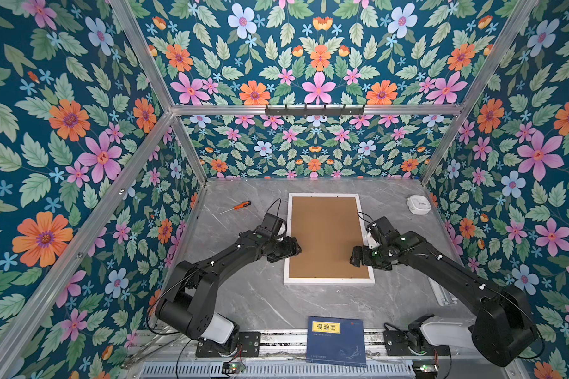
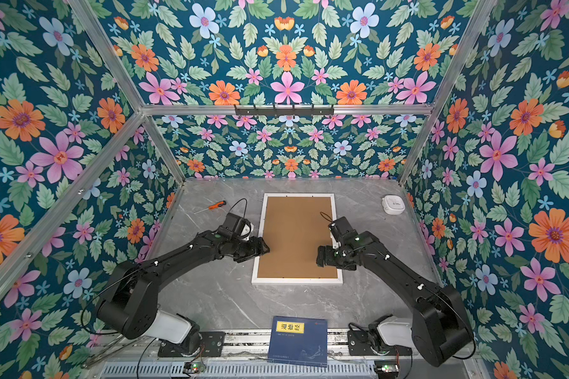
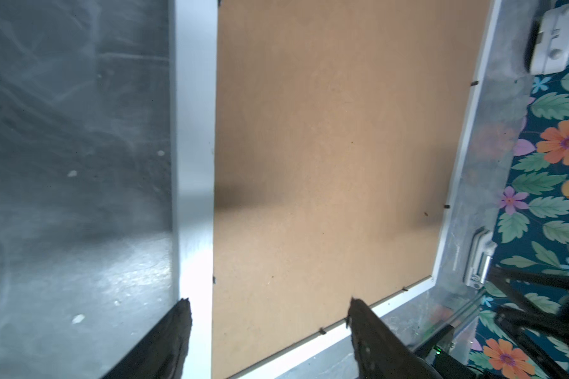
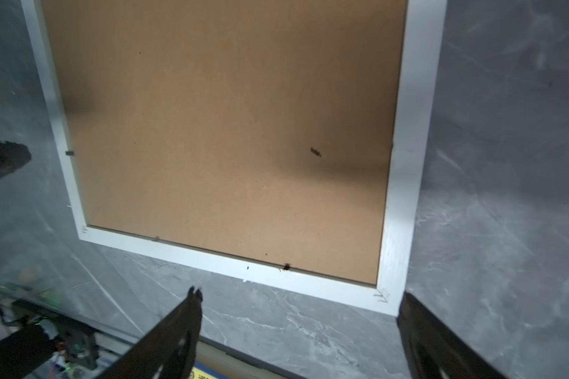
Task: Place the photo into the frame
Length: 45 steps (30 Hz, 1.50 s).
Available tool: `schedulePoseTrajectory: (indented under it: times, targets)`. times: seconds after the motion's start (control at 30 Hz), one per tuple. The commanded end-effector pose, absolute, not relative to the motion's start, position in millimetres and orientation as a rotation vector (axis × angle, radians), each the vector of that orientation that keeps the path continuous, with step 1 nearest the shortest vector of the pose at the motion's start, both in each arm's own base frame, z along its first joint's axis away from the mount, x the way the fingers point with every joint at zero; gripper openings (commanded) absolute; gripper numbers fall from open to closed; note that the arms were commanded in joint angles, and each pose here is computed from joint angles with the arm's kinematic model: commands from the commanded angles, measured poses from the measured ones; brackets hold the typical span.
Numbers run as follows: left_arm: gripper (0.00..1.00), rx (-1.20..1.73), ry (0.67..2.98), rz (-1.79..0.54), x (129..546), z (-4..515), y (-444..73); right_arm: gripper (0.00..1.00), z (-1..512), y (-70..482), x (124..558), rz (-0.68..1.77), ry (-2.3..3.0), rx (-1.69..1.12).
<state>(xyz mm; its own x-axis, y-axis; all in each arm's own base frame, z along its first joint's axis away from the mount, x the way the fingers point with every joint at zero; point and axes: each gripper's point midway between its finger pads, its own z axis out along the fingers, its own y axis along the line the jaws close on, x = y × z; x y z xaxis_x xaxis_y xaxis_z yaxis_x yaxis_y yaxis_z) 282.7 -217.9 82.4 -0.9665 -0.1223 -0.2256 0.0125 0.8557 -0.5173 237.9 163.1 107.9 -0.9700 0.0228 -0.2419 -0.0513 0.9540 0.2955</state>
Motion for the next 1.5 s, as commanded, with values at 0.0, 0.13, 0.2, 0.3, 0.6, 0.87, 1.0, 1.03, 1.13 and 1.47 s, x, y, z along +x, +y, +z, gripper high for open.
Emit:
schedulePoseTrajectory:
  times: [0.0, 0.13, 0.2, 0.3, 0.6, 0.87, 1.0, 1.03, 1.13, 1.47]
  targets:
    - [0.77, -0.081, 2.795, -0.691, 284, 77, -204, 0.93, 106, 156, 236, 0.316, 2.876, -0.026]
    - [0.69, -0.087, 2.774, -0.689, 296, 80, -200, 0.93, 111, 167, 244, 0.377, 2.857, -0.021]
    - [0.65, -0.055, 2.769, -0.689, 300, 80, -202, 0.95, 113, 166, 250, 0.350, 2.859, -0.009]
    - [0.56, 0.001, 2.776, -0.660, 306, 76, -203, 0.95, 115, 170, 256, 0.360, 2.866, -0.005]
    - [0.41, 0.075, 2.790, -0.474, 336, 60, -198, 0.87, 117, 155, 275, 0.462, 2.844, 0.172]
    - [0.33, 0.095, 2.788, -0.381, 366, 52, -201, 0.86, 117, 140, 279, 0.489, 2.795, 0.247]
    - [0.30, 0.104, 2.806, -0.365, 371, 46, -203, 0.96, 114, 130, 278, 0.412, 2.805, 0.260]
    - [0.30, 0.105, 2.810, -0.357, 372, 45, -202, 0.98, 114, 129, 277, 0.404, 2.804, 0.259]
    - [0.29, 0.113, 2.821, -0.353, 371, 42, -202, 0.99, 114, 129, 277, 0.408, 2.799, 0.232]
    - [0.23, 0.130, 2.873, -0.289, 355, 38, -193, 0.99, 114, 131, 278, 0.409, 2.790, 0.190]
